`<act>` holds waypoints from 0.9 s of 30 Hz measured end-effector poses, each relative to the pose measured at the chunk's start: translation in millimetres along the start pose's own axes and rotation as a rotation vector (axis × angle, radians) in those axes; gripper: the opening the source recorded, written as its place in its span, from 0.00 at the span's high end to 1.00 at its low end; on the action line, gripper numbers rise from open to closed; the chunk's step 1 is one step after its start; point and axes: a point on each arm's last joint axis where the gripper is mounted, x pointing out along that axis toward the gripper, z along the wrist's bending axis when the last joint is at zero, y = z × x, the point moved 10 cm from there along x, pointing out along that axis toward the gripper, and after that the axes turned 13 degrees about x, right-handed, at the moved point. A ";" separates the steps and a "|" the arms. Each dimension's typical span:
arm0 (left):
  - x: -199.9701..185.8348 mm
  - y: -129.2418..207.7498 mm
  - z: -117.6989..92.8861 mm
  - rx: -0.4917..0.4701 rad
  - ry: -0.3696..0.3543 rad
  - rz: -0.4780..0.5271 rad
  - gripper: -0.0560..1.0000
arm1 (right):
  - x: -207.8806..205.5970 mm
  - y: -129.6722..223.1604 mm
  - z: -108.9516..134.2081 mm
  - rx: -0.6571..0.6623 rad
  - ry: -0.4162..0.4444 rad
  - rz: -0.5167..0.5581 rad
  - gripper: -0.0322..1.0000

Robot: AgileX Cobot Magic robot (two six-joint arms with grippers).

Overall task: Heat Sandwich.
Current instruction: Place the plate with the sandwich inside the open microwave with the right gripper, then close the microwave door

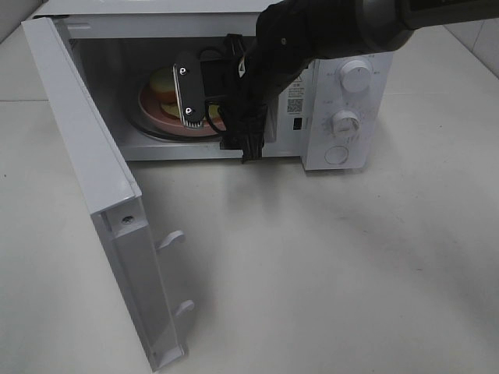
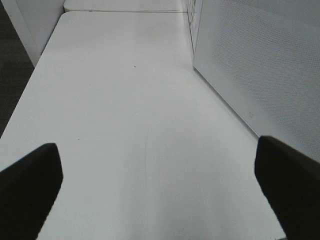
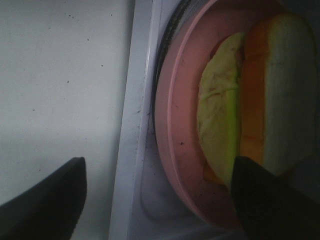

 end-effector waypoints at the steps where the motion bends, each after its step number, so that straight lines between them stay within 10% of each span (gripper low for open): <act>1: 0.0 0.0 0.0 0.000 0.000 0.000 0.01 | -3.9 0.6 0.7 0.000 0.002 -0.002 0.22; 27: 0.0 0.0 0.0 0.000 0.000 0.000 0.01 | -88.6 36.4 50.5 -0.008 0.006 -0.019 0.22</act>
